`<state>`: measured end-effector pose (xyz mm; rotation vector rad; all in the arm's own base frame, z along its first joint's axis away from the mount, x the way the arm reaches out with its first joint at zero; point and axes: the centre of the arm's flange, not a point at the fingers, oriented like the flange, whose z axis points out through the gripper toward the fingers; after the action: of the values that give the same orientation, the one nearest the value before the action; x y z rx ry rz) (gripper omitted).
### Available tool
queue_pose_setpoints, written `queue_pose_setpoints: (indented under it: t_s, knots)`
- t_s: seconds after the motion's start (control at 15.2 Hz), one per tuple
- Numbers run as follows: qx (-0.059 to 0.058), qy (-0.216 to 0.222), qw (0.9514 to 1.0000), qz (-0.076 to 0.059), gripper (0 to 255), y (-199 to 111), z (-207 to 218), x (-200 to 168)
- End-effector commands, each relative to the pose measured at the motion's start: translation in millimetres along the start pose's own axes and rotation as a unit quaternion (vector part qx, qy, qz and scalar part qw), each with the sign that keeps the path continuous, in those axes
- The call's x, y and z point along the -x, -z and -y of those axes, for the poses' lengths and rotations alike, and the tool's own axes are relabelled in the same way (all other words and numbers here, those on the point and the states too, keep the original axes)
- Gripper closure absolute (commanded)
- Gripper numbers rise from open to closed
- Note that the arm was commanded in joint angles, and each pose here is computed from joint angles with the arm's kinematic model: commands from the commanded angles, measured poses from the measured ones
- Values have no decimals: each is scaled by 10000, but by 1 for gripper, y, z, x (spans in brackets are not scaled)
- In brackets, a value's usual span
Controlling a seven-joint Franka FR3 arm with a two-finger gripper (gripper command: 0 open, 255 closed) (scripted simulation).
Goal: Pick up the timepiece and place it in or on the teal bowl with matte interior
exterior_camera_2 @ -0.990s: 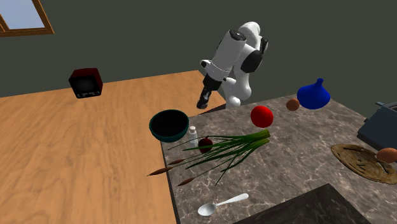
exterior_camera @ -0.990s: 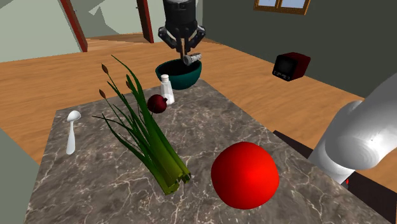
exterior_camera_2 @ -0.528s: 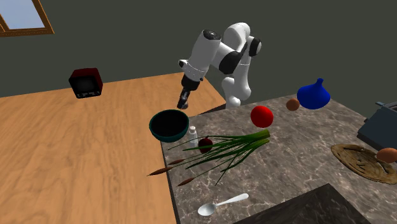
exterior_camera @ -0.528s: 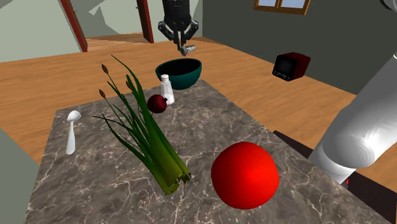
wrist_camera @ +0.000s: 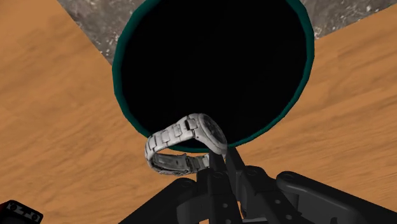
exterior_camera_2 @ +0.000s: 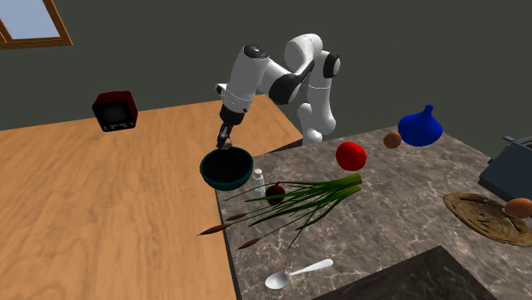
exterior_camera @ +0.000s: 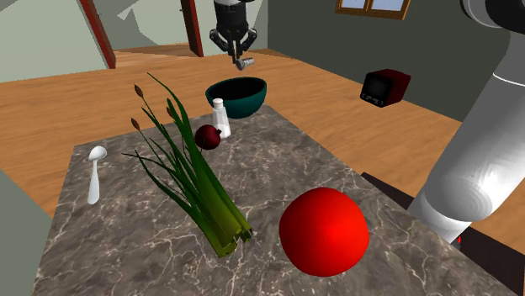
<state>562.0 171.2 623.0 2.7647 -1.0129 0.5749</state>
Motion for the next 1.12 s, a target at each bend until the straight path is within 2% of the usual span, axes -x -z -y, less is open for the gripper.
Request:
queue_pose_setpoints:
  t_s: [0.0, 0.66, 1.06]
  knots:
    - [-2, 1, 10000, -1, 255, -9, 0, 4]
    - [-2, 1, 10000, -1, 255, -58, 0, 25]
    - [-2, 1, 10000, -1, 255, -58, 0, 25]
